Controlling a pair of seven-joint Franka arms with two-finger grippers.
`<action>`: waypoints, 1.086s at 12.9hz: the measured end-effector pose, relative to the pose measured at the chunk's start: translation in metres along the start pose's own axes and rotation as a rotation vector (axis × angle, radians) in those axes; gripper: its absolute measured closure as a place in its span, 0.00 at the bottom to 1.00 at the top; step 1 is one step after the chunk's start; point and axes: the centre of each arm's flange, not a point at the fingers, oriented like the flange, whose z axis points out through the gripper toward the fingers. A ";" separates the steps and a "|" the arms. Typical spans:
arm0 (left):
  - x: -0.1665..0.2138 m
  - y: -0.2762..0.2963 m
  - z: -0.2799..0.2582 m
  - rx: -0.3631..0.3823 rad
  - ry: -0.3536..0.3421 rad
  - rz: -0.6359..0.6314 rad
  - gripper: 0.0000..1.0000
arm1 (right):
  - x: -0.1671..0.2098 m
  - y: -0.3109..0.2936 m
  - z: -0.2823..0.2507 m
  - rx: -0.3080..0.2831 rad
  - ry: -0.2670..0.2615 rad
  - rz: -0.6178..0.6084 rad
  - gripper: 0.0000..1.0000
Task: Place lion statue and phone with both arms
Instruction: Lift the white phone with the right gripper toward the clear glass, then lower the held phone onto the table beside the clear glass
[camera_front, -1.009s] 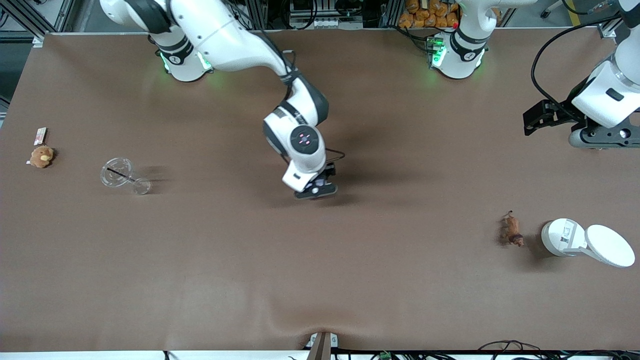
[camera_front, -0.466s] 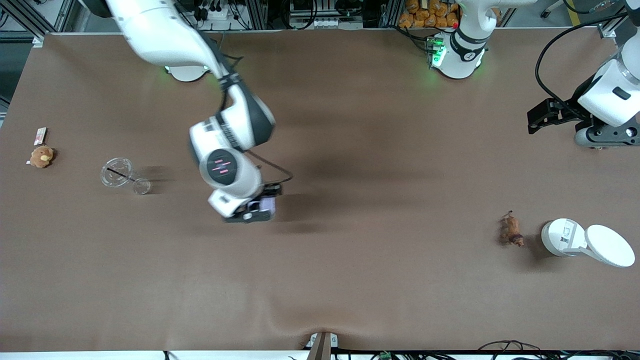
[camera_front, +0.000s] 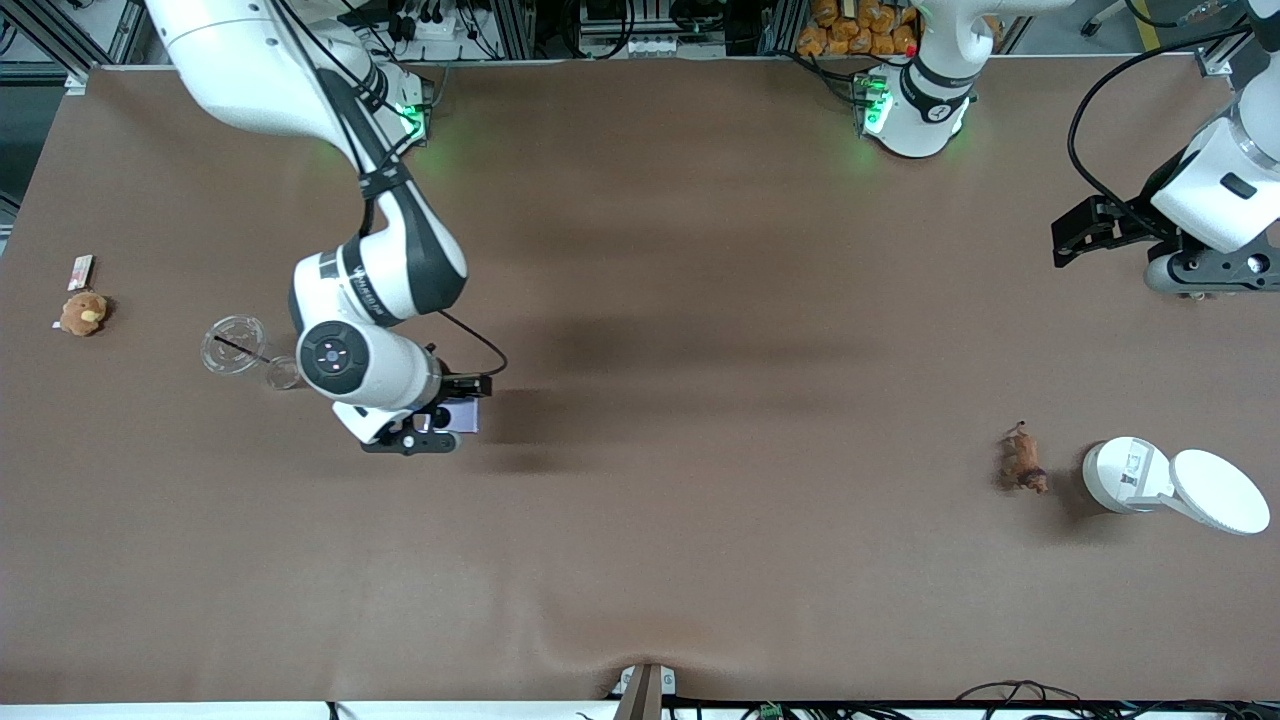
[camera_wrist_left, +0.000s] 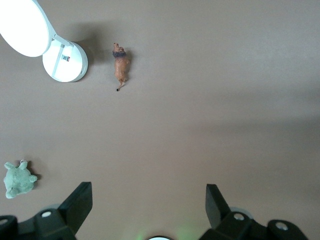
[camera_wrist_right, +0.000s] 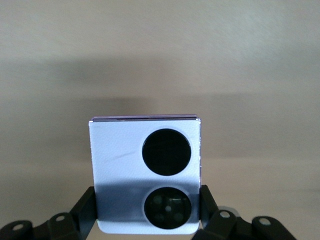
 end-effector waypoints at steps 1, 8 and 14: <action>0.000 0.001 -0.002 0.000 0.004 0.003 0.00 | -0.004 0.016 0.010 0.003 0.003 -0.011 0.16; 0.000 -0.006 -0.006 -0.001 0.014 -0.011 0.00 | -0.034 0.154 0.057 0.031 -0.009 -0.037 0.16; 0.001 -0.033 -0.028 -0.005 0.060 -0.057 0.00 | -0.049 0.206 0.093 0.037 0.048 -0.060 0.16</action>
